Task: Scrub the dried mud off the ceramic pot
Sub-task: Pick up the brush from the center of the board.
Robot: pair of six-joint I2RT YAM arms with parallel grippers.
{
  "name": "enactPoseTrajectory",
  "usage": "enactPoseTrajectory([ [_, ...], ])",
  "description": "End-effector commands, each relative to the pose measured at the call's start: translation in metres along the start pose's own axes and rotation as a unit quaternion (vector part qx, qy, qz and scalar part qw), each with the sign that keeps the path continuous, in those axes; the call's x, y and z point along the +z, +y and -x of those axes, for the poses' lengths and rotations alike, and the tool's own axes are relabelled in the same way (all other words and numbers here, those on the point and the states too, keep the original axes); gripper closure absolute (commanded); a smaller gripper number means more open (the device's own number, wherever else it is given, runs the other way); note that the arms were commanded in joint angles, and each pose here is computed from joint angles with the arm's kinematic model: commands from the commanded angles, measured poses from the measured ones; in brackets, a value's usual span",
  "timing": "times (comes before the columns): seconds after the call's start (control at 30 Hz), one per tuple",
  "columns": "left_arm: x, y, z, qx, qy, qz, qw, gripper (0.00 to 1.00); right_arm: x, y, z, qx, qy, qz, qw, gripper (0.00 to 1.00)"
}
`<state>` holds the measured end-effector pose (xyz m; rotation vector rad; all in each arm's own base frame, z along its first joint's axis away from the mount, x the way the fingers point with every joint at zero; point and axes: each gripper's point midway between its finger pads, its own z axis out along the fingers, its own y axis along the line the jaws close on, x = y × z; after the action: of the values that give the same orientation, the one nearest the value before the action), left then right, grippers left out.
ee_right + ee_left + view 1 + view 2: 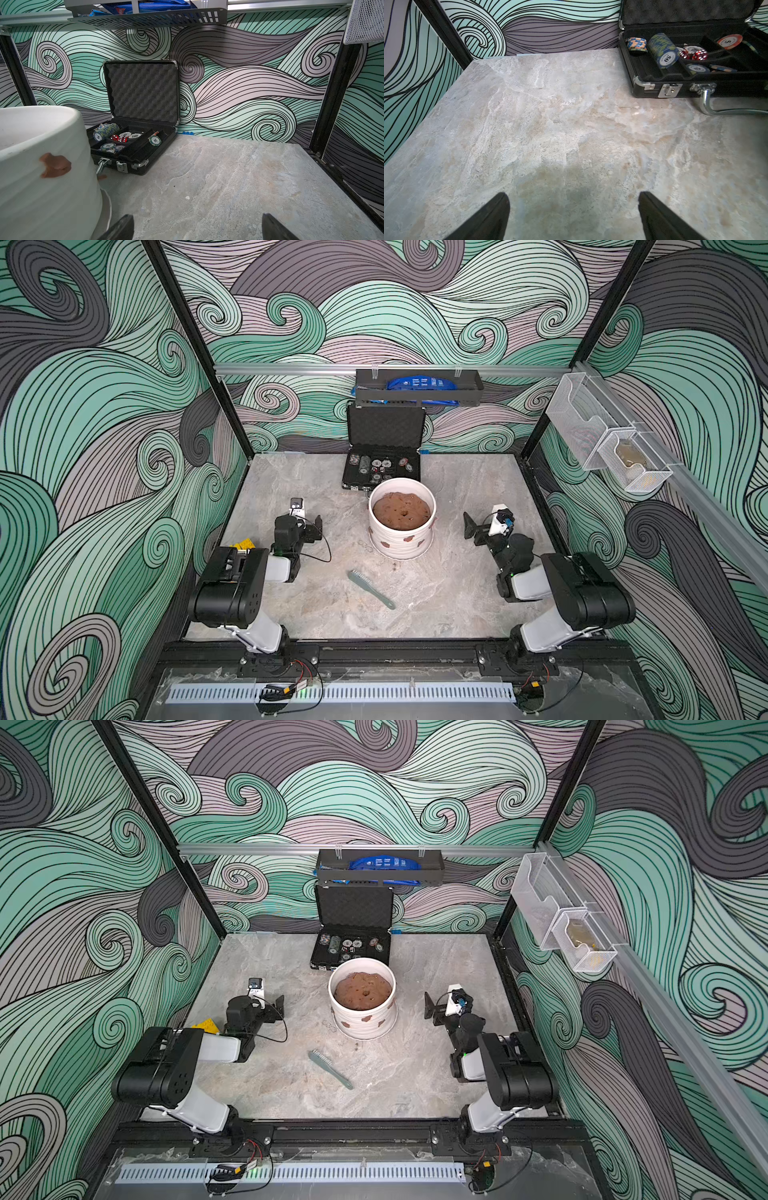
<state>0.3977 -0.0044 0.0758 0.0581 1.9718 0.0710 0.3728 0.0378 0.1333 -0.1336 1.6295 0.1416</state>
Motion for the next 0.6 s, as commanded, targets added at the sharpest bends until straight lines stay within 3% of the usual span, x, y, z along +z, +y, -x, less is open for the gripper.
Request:
enactPoseTrajectory([
  [0.0,0.0012,-0.0005,0.0146,0.007,-0.019,-0.008,1.0,0.01,0.0012,0.0007,0.0059,-0.006,-0.011,0.003,1.0,0.01],
  [0.57,0.0002,0.0014,0.0149,0.008,-0.021,-0.001,1.0,0.01,-0.003,-0.0067,0.0117,0.007,-0.021,-0.014,1.0,0.01],
])
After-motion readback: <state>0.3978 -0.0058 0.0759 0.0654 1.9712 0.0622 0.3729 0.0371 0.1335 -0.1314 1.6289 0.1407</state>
